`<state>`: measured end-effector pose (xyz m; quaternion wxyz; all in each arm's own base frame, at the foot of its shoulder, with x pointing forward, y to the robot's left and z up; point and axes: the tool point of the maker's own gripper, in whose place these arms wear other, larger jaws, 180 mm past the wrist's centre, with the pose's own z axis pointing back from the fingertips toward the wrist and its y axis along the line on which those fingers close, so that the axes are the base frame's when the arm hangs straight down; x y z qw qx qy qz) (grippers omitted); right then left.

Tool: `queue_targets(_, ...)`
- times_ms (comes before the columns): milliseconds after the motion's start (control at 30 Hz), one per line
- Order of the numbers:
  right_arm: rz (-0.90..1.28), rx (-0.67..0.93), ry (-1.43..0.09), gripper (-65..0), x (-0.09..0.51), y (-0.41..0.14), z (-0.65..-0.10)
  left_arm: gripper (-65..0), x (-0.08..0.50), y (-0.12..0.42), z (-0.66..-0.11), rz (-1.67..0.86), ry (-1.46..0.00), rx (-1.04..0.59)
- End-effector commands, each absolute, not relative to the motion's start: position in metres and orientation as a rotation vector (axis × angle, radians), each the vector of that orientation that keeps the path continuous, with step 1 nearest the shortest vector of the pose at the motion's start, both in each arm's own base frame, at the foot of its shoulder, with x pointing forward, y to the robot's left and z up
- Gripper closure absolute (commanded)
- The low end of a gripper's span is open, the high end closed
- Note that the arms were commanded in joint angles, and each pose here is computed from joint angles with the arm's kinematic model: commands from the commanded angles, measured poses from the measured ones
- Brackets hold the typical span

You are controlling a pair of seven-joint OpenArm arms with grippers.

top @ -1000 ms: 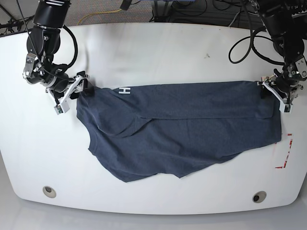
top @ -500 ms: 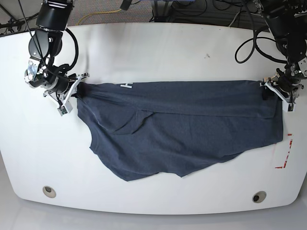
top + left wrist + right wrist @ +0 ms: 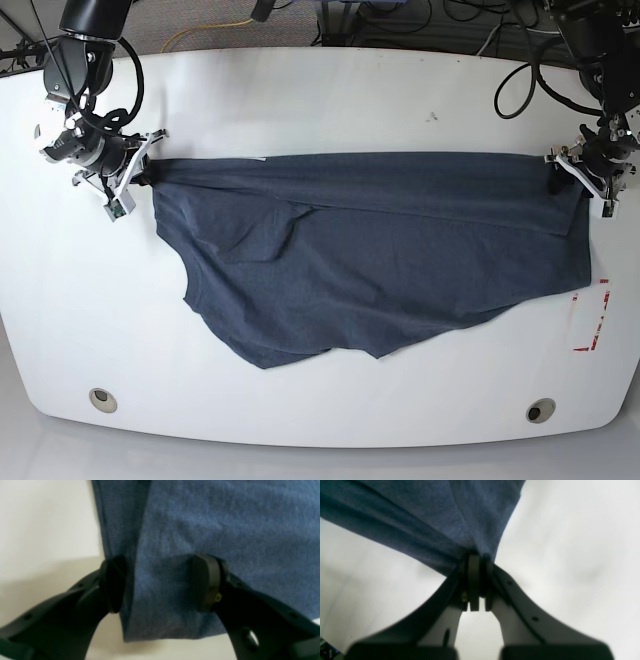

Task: Fold the T-shirt properly
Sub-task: 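Drag the held edge with both grippers toward the arms' bases, stretching the shirt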

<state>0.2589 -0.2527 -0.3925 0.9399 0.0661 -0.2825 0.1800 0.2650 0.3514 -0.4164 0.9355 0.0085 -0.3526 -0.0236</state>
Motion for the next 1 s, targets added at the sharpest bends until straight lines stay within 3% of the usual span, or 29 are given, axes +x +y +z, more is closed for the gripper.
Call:
queue_targets(0, 0.374, 0.087, -0.582, 0.0, 0.258, -0.266, -0.384, -38.5, 0.245, 0.364, -0.419, -0.102, -0.625, 0.091)
queue_targets(600, 0.254, 0.034, -0.454, 0.0, 0.165, -0.298, -0.402, -38.5, 0.182, 0.351, -0.413, -0.23, -0.503, 0.148)
queue_targets(700, 0.252, 0.019, -0.464, -8.7, 0.159, -0.296, -0.396, -38.8, 0.178, 0.349, -0.408, -0.251, -0.488, 0.162)
queue_targets(900, 0.222, 0.004, -0.477, -35.7, 0.157, -0.295, -0.388, -39.0, 0.177, 0.336, -0.398, -0.297, -0.474, 0.131)
queue_targets(967, 0.207, -0.002, -0.496, -41.4, 0.159, -0.294, -0.385, -39.2, 0.178, 0.327, -0.396, -0.314, -0.484, 0.084)
